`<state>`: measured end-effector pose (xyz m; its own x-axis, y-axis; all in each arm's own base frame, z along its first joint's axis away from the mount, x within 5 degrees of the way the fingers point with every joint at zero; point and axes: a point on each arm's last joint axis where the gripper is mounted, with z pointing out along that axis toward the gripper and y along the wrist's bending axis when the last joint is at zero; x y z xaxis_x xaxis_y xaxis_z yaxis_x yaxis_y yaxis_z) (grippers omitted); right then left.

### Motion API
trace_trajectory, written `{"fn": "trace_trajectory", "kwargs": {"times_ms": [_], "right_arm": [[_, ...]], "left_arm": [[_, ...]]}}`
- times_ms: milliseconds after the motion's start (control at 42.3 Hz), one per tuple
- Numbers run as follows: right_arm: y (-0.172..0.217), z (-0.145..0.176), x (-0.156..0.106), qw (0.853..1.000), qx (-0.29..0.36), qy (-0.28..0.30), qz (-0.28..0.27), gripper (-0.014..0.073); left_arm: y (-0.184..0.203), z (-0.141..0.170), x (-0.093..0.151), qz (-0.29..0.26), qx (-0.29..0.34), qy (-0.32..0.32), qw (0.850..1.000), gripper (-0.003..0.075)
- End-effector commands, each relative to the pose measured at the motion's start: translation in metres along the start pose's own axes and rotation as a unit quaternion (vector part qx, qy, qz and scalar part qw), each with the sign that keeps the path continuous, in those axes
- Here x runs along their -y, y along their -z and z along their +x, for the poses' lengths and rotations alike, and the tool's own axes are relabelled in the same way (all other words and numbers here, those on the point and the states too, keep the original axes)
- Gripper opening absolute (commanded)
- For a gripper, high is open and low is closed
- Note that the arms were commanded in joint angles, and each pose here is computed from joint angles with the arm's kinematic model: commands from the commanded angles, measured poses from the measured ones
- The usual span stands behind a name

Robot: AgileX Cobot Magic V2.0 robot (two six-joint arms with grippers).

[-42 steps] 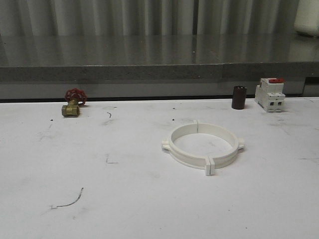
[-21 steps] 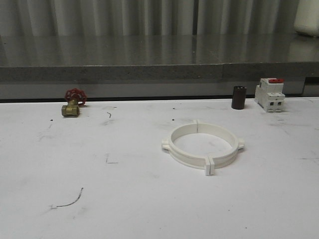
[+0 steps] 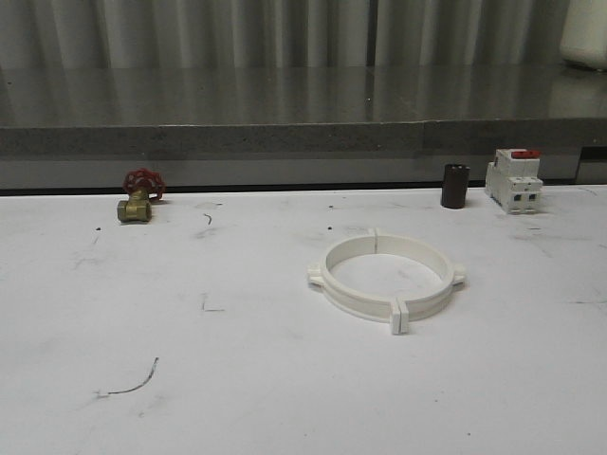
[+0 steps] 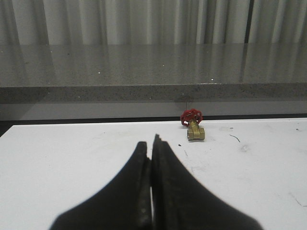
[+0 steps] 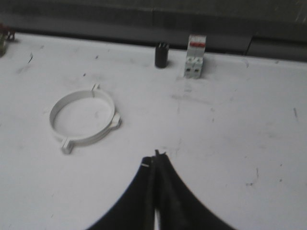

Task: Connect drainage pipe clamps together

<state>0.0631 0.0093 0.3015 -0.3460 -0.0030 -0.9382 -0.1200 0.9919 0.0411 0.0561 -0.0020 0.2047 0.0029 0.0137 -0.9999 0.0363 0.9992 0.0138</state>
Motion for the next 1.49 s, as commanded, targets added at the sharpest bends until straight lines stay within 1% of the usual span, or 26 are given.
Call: {"fn": "trace_trajectory", "kwargs": {"times_ms": [0, 24, 95, 189, 236, 331, 756, 851, 992, 1465], "right_arm": [[-0.002, 0.010, 0.004, 0.993, 0.117, 0.005, 0.022, -0.0120], [-0.002, 0.016, 0.005, 0.991, 0.135, 0.005, 0.025, -0.0120], [-0.006, 0.039, 0.006, 0.987, 0.157, 0.004, 0.030, -0.0120], [-0.016, 0.075, 0.008, 0.984, 0.176, 0.003, 0.034, -0.0120], [-0.020, 0.086, 0.009, 0.984, 0.173, 0.003, 0.034, -0.0120], [-0.026, 0.098, 0.009, 0.985, 0.172, 0.003, 0.035, -0.0120], [-0.026, 0.096, 0.010, 0.980, 0.196, 0.004, 0.035, -0.0120], [-0.025, 0.093, 0.009, 0.976, 0.213, 0.004, 0.035, -0.0120], [-0.022, 0.087, 0.009, 0.969, 0.246, -0.012, 0.031, -0.0120], [-0.022, 0.088, 0.009, 0.969, 0.245, -0.017, 0.030, -0.0120]], "left_arm": [[0.000, 0.000, 0.001, 0.005, 0.037, 0.013, 0.999, -0.0020], [0.000, 0.000, 0.001, 0.005, 0.037, 0.013, 0.999, -0.0020], [0.000, 0.000, 0.001, 0.005, 0.037, 0.013, 0.999, -0.0020], [0.000, 0.000, 0.001, 0.005, 0.037, 0.013, 0.999, -0.0020], [0.000, 0.000, 0.001, 0.005, 0.037, 0.013, 0.999, -0.0020], [0.000, 0.000, 0.001, 0.005, 0.037, 0.013, 0.999, -0.0020], [0.000, 0.000, 0.001, 0.005, 0.037, 0.013, 0.999, -0.0020], [0.000, 0.000, 0.001, 0.005, 0.037, 0.013, 0.999, -0.0020], [0.000, 0.000, 0.001, 0.005, 0.037, 0.013, 0.999, -0.0020], [0.000, 0.000, 0.001, 0.005, 0.037, 0.013, 0.999, -0.0020]]}}
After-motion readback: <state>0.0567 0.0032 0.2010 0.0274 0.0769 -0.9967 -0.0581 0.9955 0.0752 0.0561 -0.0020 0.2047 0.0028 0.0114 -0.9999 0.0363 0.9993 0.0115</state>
